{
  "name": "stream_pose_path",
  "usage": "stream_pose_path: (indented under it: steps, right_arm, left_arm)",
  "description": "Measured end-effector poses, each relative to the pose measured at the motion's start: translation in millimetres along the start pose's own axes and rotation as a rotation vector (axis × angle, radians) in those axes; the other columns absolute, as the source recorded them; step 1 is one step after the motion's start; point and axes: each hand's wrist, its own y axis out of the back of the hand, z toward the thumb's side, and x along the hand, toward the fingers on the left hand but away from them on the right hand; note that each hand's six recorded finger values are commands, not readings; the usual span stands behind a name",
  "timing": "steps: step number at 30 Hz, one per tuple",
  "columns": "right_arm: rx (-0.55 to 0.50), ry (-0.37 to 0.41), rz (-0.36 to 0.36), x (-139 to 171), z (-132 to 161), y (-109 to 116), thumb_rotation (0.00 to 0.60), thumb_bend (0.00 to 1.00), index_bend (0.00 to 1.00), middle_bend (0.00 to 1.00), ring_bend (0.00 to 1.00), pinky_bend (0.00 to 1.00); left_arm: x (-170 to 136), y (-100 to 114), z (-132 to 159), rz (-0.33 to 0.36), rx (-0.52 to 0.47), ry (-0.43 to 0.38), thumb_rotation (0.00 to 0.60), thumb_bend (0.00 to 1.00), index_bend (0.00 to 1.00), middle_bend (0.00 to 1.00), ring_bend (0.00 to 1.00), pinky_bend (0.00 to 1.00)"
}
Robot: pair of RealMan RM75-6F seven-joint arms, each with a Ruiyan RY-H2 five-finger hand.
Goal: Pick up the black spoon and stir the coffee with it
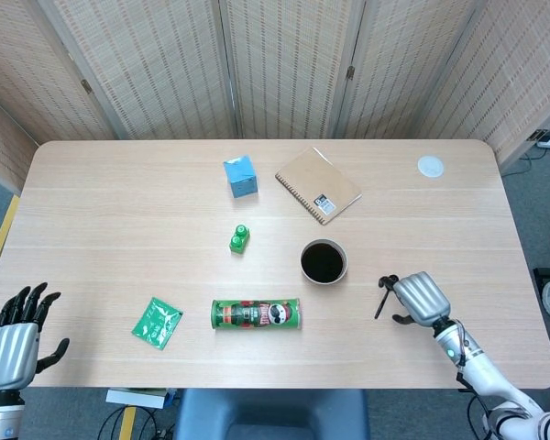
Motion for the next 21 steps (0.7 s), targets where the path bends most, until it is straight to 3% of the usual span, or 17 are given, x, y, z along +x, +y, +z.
stream_pose_path:
  steps: [4, 8, 16, 21]
  right_arm:
    - [0.070, 0.058, 0.016, -3, 6, -4, 0.600, 0.13, 0.39, 0.89, 0.98, 0.98]
    - [0.112, 0.077, 0.045, -6, 8, -10, 0.600, 0.13, 0.41, 0.97, 1.00, 1.00]
    - [0.210, 0.110, 0.070, -15, 13, -20, 0.600, 0.14, 0.46, 0.99, 1.00, 1.00]
    - [0.218, 0.106, 0.080, -19, 11, -24, 0.600, 0.17, 0.48, 0.99, 1.00, 1.00]
  left_arm:
    - [-1, 1, -1, 0.004, 0.000, 0.003, 0.600, 0.31, 0.21, 0.10, 0.07, 0.14]
    - [-3, 1, -3, 0.002, 0.002, 0.010, 0.600, 0.31, 0.21, 0.10, 0.07, 0.14]
    - [-4, 3, -5, 0.006, 0.001, 0.017, 0.600, 0.31, 0.21, 0.10, 0.07, 0.14]
    - [-5, 2, -7, 0.002, 0.001, 0.023, 0.600, 0.31, 0.21, 0.10, 0.07, 0.14]
